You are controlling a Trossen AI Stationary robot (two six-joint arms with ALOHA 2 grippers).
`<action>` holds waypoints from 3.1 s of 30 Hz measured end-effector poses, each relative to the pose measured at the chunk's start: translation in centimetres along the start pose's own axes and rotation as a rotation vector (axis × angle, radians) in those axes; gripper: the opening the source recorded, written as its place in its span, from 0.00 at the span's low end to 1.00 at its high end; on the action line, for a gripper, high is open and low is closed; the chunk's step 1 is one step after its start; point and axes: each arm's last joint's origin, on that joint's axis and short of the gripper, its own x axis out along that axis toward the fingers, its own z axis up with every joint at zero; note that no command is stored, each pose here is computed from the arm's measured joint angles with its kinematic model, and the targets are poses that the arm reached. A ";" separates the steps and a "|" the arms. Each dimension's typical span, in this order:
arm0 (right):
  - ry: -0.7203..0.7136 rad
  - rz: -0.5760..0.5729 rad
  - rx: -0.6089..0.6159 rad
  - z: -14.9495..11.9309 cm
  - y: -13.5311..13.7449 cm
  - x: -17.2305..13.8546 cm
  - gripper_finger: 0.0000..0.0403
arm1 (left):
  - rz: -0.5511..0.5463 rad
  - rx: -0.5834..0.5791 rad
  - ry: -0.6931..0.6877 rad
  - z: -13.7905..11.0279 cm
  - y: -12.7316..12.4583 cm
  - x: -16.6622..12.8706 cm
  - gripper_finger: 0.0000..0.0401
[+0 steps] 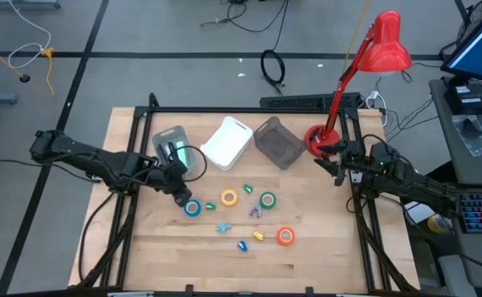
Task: Pick and place Stapler, Stapler remover, tape
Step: Put the left small green stapler into the gray bin
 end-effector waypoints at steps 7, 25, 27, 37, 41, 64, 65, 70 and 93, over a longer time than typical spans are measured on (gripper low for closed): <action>0.001 0.003 0.000 0.0 0.0 0.0 0.60 | 0.017 0.087 0.046 -0.3 0.3 0.0 0.23; -0.089 0.023 -0.008 0.9 0.2 0.0 0.60 | -0.048 0.530 0.108 2.0 -5.1 7.3 0.23; -0.097 0.024 -0.008 1.0 0.2 -0.1 0.60 | -0.023 0.577 0.143 2.1 -5.4 8.1 0.23; -0.095 0.024 -0.008 1.0 0.2 -0.1 0.60 | -0.049 0.674 0.197 3.2 -7.1 9.8 0.23; -0.095 0.024 -0.008 1.0 0.2 -0.1 0.60 | -0.021 0.707 0.226 3.2 -6.9 10.9 0.23; -0.095 0.024 -0.008 1.0 0.2 -0.1 0.60 | 0.019 0.546 0.233 3.8 -6.2 11.5 0.23; -0.095 0.024 -0.008 1.0 0.2 -0.1 0.60 | 0.019 0.546 0.233 3.8 -6.2 11.5 0.23; -0.095 0.024 -0.008 1.0 0.2 -0.1 0.60 | 0.023 0.544 0.230 3.9 -6.2 11.5 0.31; -0.094 0.024 -0.008 0.9 0.2 -0.1 0.60 | -0.006 0.808 0.315 3.0 -5.9 13.3 0.50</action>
